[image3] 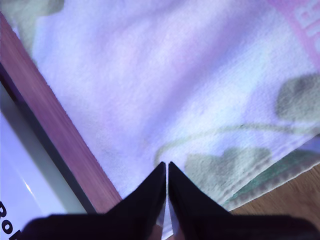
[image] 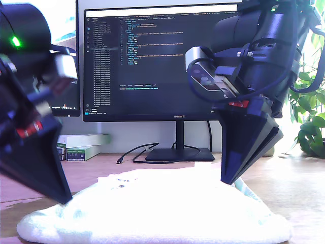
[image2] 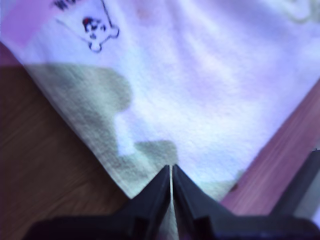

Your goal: Fold the tea towel to a neat square and place it to the right

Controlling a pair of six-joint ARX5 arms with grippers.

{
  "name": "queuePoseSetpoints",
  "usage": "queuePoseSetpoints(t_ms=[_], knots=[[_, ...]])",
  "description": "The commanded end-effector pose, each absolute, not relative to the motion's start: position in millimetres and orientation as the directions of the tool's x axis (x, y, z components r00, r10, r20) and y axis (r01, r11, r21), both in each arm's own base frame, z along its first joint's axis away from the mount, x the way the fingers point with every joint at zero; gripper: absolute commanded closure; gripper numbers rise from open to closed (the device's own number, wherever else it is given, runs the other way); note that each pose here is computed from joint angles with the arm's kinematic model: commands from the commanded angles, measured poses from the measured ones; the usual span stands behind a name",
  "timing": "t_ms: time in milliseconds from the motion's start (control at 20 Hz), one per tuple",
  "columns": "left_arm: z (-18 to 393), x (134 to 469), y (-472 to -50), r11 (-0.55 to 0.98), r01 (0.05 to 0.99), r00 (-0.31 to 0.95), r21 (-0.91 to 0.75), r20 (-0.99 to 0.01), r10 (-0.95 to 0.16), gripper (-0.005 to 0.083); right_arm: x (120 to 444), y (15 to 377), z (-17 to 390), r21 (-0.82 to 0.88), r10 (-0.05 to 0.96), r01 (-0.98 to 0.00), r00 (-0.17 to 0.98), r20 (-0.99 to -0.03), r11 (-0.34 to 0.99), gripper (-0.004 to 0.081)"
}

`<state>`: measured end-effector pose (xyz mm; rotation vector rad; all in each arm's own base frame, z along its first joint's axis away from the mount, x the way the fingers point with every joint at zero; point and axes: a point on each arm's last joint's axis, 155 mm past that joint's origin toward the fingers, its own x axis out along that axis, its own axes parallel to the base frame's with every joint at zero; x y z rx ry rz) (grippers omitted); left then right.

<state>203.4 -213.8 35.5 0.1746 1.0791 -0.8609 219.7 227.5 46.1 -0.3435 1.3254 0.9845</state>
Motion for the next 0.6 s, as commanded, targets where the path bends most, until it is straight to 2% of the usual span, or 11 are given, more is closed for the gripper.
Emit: queuePoseSetpoints(t_ms=[0, 150, 300, 550], knots=[[39.6, 204.3, -214.9, 0.669, 0.692, 0.2, -0.271, -0.818, -0.539, 0.0793, 219.0, 229.6, 45.7, 0.309, 0.4, -0.765, -0.074, -0.914, 0.564, 0.078], [44.7, 200.7, -219.0, 0.611, 0.757, 0.198, -0.233, -0.809, -0.554, 0.0793, 218.4, 237.4, 48.6, 0.28, 0.412, -0.822, -0.061, -0.909, 0.496, 0.0781], [57.4, 207.7, -216.3, 0.604, 0.784, 0.273, -0.141, -0.796, -0.54, 0.0793, 221.2, 248.0, 63.0, 0.24, 0.448, -0.857, -0.011, -0.894, 0.456, 0.0781], [86.9, 216.0, -215.8, 0.584, 0.808, 0.371, -0.08, -0.702, -0.608, 0.0793, 255.2, 262.2, 106.9, 0.092, 0.579, -0.878, 0.227, -0.783, 0.469, 0.0781]])
